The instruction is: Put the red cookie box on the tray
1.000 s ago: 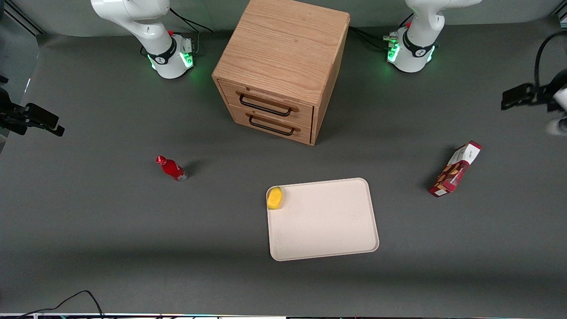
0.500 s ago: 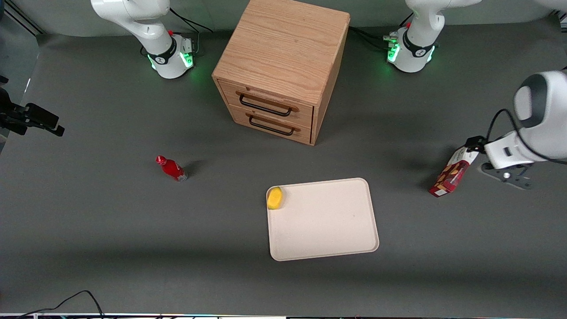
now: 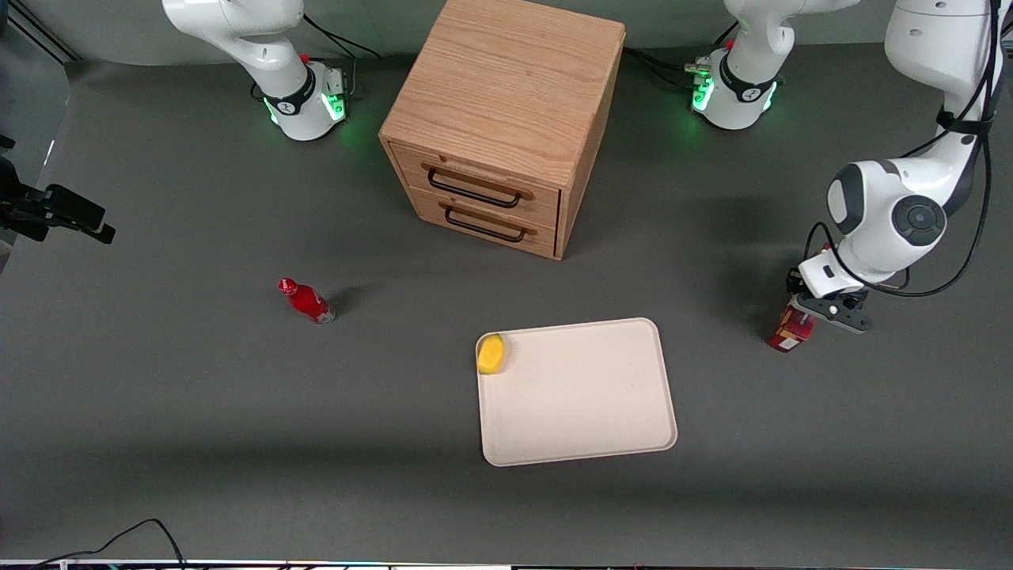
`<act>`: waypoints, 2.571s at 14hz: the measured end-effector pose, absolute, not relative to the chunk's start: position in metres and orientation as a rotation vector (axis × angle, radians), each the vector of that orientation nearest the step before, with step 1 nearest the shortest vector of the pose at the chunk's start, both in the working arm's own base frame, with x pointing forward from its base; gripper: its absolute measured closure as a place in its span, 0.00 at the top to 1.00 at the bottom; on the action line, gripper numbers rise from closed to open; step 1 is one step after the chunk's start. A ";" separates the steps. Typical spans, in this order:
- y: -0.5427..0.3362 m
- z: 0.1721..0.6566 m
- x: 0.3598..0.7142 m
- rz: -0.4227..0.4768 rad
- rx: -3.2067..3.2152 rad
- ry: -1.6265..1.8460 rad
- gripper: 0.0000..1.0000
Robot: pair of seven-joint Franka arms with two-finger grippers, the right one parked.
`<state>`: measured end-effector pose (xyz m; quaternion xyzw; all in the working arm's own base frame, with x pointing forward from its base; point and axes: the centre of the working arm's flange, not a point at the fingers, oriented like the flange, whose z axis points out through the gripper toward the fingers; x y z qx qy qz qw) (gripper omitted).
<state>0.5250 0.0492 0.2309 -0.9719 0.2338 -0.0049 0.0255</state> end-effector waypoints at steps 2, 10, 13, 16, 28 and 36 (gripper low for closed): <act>0.050 0.270 0.540 0.080 -3.052 0.681 0.13; -0.112 0.530 0.598 0.196 -3.193 0.165 0.08; -0.215 0.461 0.629 0.064 -3.242 -0.089 0.08; -0.253 0.337 0.655 -0.043 -3.177 -0.121 0.08; -0.160 0.444 0.641 0.109 -3.053 0.051 1.00; -0.018 0.636 0.526 0.288 -3.105 0.210 1.00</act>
